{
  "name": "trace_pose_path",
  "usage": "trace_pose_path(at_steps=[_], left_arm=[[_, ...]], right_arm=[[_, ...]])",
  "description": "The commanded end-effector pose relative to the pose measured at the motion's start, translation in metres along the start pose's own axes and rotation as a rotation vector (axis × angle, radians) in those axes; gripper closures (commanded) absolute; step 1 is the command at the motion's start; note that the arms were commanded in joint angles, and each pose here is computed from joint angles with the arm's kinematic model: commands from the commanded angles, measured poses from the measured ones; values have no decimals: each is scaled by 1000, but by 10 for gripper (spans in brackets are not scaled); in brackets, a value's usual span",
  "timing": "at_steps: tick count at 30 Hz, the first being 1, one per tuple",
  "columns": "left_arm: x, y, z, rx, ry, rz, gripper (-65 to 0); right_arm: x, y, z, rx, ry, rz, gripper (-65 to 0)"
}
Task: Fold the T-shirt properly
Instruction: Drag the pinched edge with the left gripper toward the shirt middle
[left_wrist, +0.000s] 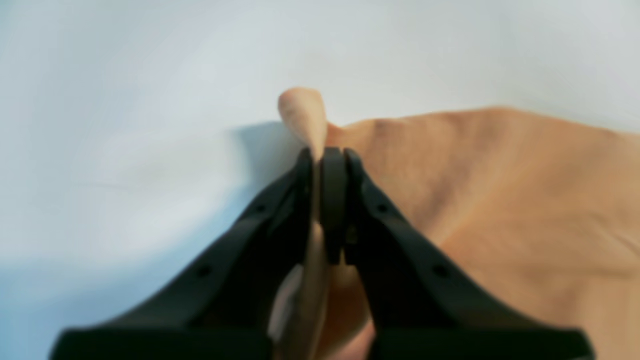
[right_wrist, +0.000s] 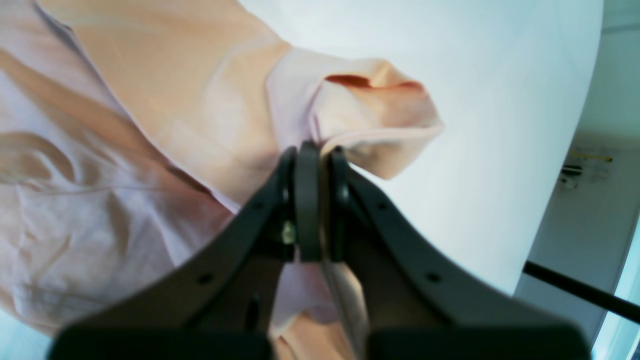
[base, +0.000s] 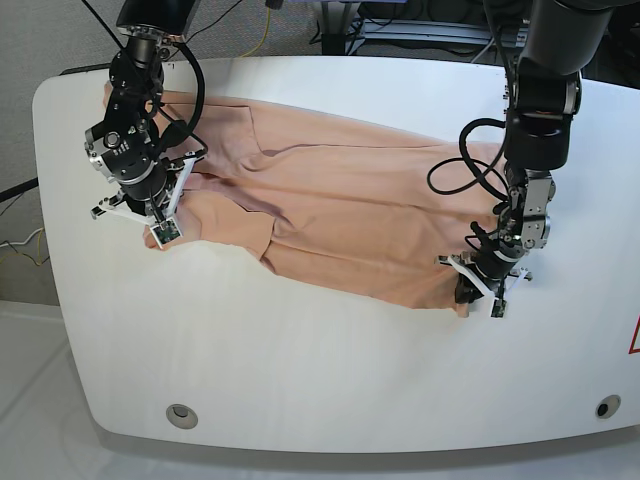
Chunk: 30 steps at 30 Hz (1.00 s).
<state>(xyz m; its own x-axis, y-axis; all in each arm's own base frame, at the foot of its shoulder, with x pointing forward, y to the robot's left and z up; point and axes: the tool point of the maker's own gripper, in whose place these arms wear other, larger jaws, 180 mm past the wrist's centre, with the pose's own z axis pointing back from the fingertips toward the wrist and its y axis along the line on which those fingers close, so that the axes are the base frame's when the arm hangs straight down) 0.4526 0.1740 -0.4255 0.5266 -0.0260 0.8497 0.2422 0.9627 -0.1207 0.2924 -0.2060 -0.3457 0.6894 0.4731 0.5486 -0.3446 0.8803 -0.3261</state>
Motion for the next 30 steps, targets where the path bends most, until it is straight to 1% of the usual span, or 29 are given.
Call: trace_pose_path(at_steps=[1, 8, 17, 19, 21, 24, 30], left_arm=[[-2, -6, -1, -36, 39, -4, -25], [-3, -6, 1, -40, 29, 30, -23], [3, -4, 1, -39, 15, 26, -23], [14, 3, 5, -28, -7, 10, -23], [21, 5, 8, -27, -5, -9, -23], [24, 2, 10, -32, -2, -24, -23], [45, -7, 16, -47, -19, -74, -23]], right_arm=[[12, -8, 4, -22, -41, 7, 0], [12, -8, 4, -23, -40, 8, 0], [12, -8, 4, -22, -41, 7, 0], [12, -8, 4, -22, -41, 7, 0], [12, -8, 4, -22, -41, 7, 0], [12, -7, 4, -21, -41, 6, 0], [14, -7, 4, -21, -46, 4, 0]])
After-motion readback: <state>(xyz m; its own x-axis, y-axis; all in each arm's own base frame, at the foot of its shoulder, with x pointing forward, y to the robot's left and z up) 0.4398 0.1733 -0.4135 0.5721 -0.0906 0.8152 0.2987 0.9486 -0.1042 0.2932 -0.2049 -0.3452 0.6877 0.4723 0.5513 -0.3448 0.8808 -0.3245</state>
